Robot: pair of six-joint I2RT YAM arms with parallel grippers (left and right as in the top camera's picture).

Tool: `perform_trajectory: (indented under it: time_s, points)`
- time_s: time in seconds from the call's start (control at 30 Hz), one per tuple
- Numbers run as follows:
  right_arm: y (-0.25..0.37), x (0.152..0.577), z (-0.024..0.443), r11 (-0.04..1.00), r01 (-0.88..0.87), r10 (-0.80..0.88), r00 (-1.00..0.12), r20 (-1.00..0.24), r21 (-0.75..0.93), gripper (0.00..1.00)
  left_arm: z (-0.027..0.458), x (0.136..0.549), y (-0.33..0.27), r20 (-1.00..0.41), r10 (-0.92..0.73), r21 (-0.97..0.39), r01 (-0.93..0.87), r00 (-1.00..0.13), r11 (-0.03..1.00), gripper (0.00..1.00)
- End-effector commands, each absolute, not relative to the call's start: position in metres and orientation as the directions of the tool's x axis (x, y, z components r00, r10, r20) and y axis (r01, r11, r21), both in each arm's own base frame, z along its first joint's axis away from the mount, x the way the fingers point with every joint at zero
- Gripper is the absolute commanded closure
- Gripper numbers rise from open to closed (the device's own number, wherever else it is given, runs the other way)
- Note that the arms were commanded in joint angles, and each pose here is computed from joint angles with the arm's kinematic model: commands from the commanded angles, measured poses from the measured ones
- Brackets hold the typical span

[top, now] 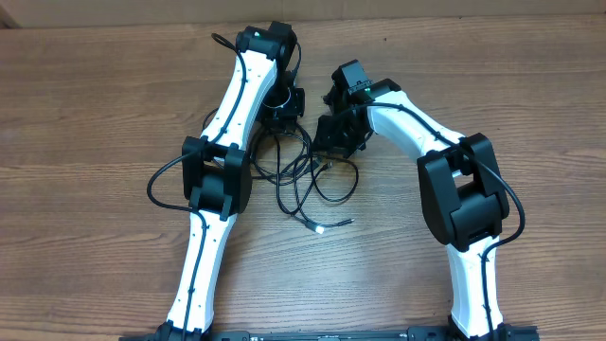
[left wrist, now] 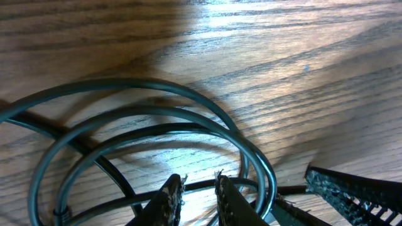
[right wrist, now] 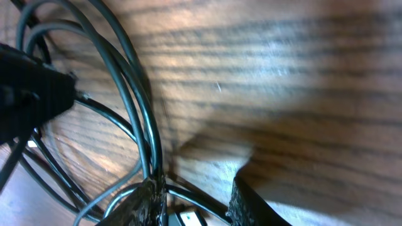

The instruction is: Untangle cables

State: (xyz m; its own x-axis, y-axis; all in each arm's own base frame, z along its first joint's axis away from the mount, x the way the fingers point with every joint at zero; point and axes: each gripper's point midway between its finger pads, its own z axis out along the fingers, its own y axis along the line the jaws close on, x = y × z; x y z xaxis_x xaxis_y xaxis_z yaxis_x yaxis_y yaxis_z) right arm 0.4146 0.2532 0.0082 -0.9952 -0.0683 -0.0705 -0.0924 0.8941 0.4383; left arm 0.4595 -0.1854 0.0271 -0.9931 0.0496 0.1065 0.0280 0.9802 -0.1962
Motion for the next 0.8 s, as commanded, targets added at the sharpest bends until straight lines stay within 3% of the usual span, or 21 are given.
perform_trajectory:
  time_s: [0.0, 0.77]
  points:
    - [0.248, 0.4112, -0.013, 0.917, -0.099, -0.083, -0.995, -0.058, 0.386, 0.65, 0.0381, 0.4594, -0.1861, 0.089, 0.041, -0.188, 0.024, -0.995, 0.982, 0.79]
    - [0.2523, 0.4156, -0.0156, 0.929, -0.09, -0.064, -0.994, -0.084, 0.358, 0.65, 0.0371, 0.4598, -0.1804, 0.086, 0.039, -0.157, 0.025, -0.996, 0.987, 0.76]
